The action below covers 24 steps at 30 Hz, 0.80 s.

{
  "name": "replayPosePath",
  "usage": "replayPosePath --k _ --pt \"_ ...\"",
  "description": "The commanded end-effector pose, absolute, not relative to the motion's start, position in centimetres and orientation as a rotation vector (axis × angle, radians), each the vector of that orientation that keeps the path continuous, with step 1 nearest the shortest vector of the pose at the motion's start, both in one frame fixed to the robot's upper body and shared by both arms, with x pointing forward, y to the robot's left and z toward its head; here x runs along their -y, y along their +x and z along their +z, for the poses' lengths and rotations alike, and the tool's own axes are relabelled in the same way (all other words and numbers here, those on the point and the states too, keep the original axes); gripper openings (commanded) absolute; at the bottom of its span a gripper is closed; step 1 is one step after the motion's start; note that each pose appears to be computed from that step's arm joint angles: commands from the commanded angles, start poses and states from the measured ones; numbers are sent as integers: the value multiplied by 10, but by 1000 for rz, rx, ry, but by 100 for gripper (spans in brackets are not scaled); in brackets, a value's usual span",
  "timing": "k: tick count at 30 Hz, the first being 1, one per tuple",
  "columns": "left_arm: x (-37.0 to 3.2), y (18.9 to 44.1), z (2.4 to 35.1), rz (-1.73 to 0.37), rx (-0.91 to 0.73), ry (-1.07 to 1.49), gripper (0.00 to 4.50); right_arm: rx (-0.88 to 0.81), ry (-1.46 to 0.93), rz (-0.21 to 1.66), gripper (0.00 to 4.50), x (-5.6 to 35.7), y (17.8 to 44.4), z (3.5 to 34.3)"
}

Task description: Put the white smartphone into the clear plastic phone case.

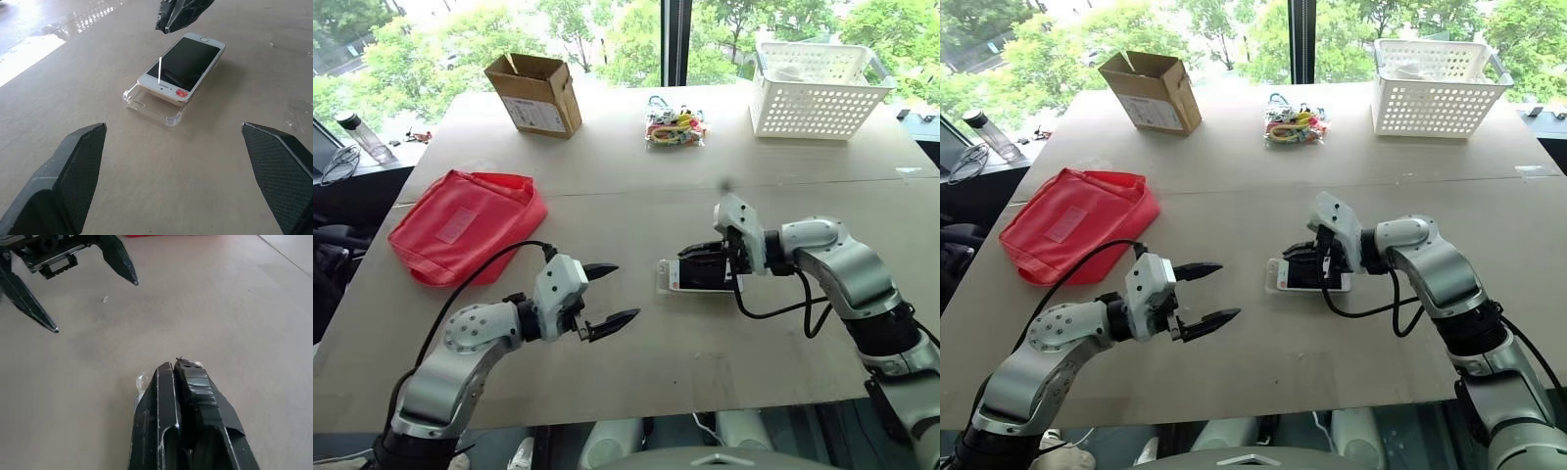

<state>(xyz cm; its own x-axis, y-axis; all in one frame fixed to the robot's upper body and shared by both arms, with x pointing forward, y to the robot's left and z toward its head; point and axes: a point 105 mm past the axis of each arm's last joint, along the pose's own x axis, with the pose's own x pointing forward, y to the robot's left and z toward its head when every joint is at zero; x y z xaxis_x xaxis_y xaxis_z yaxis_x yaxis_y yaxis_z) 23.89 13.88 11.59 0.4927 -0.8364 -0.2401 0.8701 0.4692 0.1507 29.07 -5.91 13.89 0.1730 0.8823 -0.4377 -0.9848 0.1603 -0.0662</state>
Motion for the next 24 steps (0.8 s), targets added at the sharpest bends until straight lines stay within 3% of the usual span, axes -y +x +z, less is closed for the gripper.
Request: replayPosePath --k 1,11,24 --pt "-141 239 124 -1050 -116 280 450 -354 -432 1409 6 54 281 129" --pt "-143 235 126 -1043 -128 286 450 -397 -489 1417 6 43 283 106" --pt "-144 229 126 -1057 -131 271 450 -426 -436 1377 6 47 294 102"
